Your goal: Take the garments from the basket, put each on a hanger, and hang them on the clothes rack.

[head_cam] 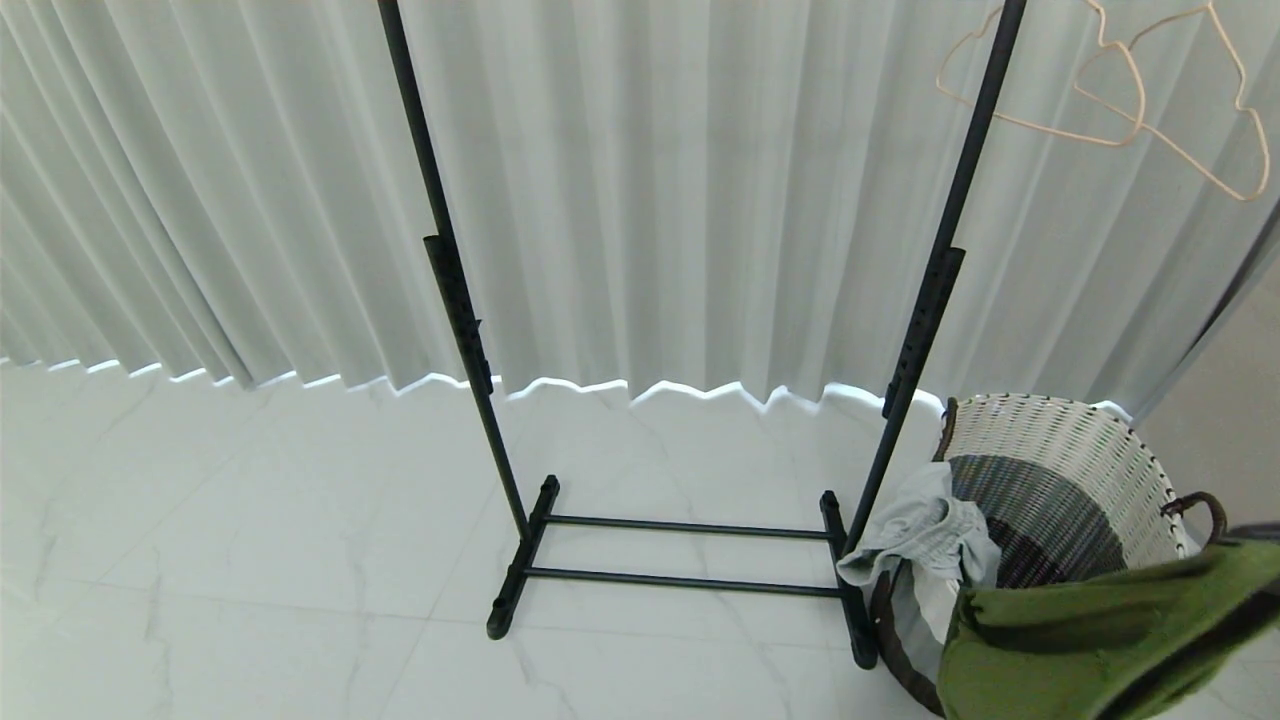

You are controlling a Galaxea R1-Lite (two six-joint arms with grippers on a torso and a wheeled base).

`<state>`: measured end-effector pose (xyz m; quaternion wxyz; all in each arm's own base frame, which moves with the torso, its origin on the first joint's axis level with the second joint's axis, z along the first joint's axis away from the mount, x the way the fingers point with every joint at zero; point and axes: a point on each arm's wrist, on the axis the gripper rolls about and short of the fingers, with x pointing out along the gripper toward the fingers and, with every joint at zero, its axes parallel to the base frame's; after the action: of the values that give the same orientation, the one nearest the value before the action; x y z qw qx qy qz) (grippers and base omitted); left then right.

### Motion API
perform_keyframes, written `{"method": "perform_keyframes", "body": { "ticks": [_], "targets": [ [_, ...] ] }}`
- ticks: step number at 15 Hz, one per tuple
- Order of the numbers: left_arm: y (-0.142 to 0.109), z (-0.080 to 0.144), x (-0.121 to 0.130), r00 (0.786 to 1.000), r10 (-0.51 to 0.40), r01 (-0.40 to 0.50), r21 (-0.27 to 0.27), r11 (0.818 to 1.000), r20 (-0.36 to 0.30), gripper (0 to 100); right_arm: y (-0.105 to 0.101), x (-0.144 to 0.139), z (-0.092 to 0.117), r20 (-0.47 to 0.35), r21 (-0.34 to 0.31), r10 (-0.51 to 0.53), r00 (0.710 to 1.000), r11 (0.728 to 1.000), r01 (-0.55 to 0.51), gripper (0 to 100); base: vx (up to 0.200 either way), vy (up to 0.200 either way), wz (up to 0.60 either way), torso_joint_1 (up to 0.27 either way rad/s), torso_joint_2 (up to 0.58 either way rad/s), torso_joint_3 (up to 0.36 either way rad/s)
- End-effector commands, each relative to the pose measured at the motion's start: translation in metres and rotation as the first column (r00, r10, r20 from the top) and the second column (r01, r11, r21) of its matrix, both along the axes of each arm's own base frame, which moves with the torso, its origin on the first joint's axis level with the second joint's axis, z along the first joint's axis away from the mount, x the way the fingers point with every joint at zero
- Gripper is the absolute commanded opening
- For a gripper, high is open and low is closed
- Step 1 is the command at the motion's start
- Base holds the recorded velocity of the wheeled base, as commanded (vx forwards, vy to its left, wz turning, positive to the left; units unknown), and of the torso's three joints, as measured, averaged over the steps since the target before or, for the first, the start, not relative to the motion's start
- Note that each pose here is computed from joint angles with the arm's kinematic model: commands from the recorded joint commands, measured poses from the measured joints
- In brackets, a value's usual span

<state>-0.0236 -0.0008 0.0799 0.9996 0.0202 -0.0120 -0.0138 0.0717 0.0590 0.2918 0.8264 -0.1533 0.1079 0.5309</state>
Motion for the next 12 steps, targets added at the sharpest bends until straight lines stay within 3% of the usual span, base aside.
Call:
{"method": "perform_keyframes", "body": {
  "ticks": [1, 3, 6, 8, 9, 10, 12],
  "targets": [
    [-0.001, 0.038, -0.005, 0.993, -0.084, 0.089, -0.067, 0.994, 0.078, 100, 0.035, 0.038, -0.008, -0.059, -0.043, 0.013, 0.998, 0.999, -0.015, 0, 0.000, 0.000, 0.00, 0.000, 0.00, 0.000],
    [-0.002, 0.087, -0.002, 0.988, -0.118, 0.124, -0.064, 0.990, 0.101, 100, 0.048, 0.048, -0.009, -0.048, -0.020, 0.032, 0.998, 0.999, -0.033, 0, 0.000, 0.000, 0.00, 0.000, 0.00, 0.000],
    [-0.005, 0.148, 0.022, 0.965, -0.250, 0.250, 0.008, 0.968, 0.084, 100, 0.066, 0.049, -0.003, -0.031, 0.037, 0.053, 0.998, 0.998, -0.052, 0, 0.000, 0.000, 0.00, 0.000, 0.00, 0.000],
    [-0.007, 0.174, 0.040, 0.938, -0.341, 0.338, 0.057, 0.939, 0.062, 100, 0.073, 0.046, -0.001, -0.012, 0.056, 0.029, 1.000, 0.998, -0.029, 0, 0.000, 0.000, 0.00, 0.000, 0.00, 0.000],
    [-0.010, 0.196, 0.059, 0.911, -0.410, 0.405, 0.096, 0.909, 0.048, 100, 0.074, 0.046, 0.000, -0.007, 0.058, 0.009, 1.000, 0.998, -0.008, 0, 0.000, 0.000, 0.00, 0.000, 0.00, 0.000],
    [-0.012, 0.206, 0.072, 0.898, -0.439, 0.434, 0.099, 0.895, 0.034, 100, 0.073, 0.046, 0.000, -0.006, 0.059, 0.004, 1.000, 0.998, -0.003, 0, 0.000, 0.000, 0.00, 0.000, 0.00, 0.000],
    [-0.027, 0.221, 0.111, 0.846, -0.533, 0.534, 0.073, 0.843, -0.030, 100, 0.073, 0.046, 0.001, -0.004, 0.059, 0.001, 1.000, 0.998, 0.000, 0, 0.000, 0.000, 0.00, 0.000, 0.00, 0.000]
  ]
}}
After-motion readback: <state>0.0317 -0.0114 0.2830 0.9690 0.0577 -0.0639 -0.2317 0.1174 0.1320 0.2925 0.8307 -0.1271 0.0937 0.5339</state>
